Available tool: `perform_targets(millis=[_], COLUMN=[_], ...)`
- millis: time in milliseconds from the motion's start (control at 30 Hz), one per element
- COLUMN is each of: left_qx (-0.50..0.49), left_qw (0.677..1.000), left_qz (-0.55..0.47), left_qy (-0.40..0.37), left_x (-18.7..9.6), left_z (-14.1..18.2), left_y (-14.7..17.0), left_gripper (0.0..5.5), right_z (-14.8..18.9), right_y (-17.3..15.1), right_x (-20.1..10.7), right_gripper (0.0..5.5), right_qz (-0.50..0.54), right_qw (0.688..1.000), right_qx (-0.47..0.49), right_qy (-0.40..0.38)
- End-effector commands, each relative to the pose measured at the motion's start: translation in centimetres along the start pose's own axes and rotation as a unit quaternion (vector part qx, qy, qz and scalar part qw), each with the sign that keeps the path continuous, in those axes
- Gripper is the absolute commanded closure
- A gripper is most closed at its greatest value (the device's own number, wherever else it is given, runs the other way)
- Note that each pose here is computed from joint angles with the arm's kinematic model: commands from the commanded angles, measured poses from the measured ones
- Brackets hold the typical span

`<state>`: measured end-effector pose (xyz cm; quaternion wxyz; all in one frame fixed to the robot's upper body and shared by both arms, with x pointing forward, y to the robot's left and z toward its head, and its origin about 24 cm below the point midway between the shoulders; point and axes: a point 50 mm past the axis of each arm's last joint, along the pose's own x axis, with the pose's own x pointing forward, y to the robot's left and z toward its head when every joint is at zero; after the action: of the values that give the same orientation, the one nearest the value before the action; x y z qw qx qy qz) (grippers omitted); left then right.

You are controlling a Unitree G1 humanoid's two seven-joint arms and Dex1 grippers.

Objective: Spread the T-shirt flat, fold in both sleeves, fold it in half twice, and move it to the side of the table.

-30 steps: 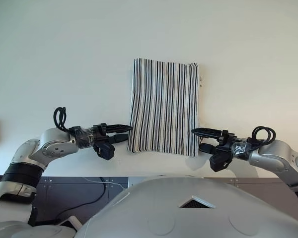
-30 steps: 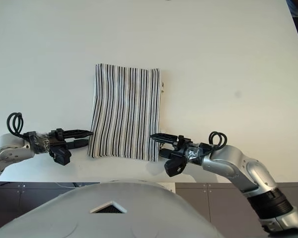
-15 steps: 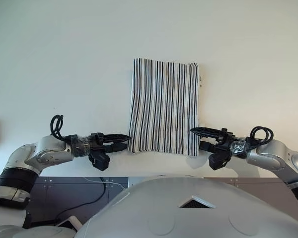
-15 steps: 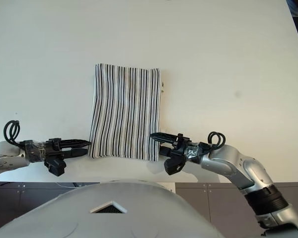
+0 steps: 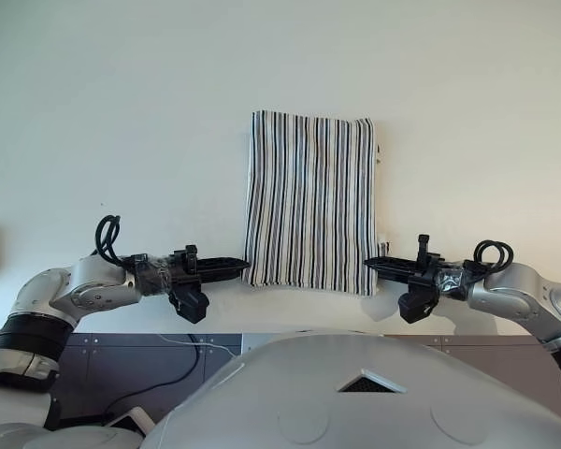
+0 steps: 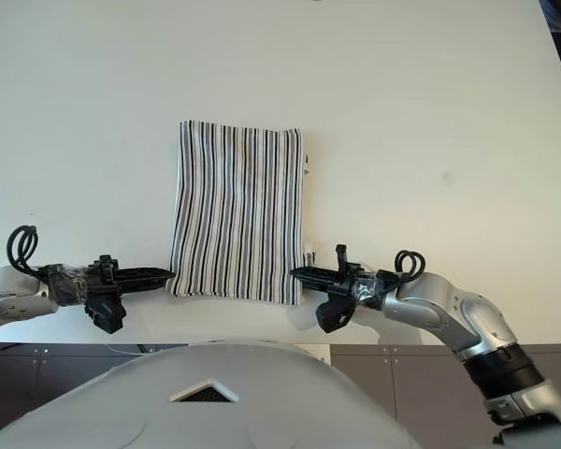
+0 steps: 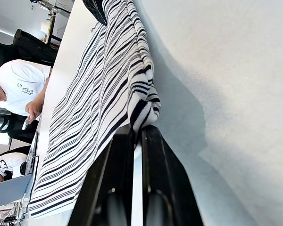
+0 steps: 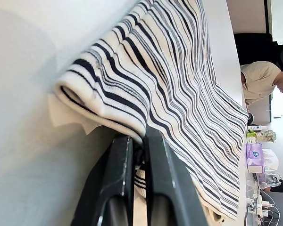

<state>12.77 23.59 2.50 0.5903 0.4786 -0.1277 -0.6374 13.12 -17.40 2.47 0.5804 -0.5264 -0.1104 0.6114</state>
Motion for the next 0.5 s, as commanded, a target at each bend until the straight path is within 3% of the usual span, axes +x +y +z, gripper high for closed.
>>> perform_targets(millis=[33,167,367,500], left_qx=[-0.046,-0.082,-0.183,-0.308], left_qw=[0.998,0.994,0.977,0.951], left_qz=[-0.042,-0.064,-0.110,-0.027], left_qy=[0.012,0.013,0.005,0.001], left_x=[1.6,1.4,-0.1,-0.2], left_z=[0.3,0.9,3.5,4.9], left_y=[-1.6,-1.1,-1.2,1.7], left_gripper=[5.40,5.40,5.40,5.40], right_z=[0.1,0.3,3.1,3.7], right_y=[-0.6,-1.2,-0.9,-3.3], right_x=[-0.2,-0.8,-2.8,-3.9], right_gripper=[5.39,5.39,5.39,5.39], right_qz=[0.005,0.012,0.052,0.004], right_qw=[0.999,0.996,0.959,0.926], right_qx=[0.047,0.087,0.273,0.369], right_qy=[0.003,0.000,-0.055,-0.075])
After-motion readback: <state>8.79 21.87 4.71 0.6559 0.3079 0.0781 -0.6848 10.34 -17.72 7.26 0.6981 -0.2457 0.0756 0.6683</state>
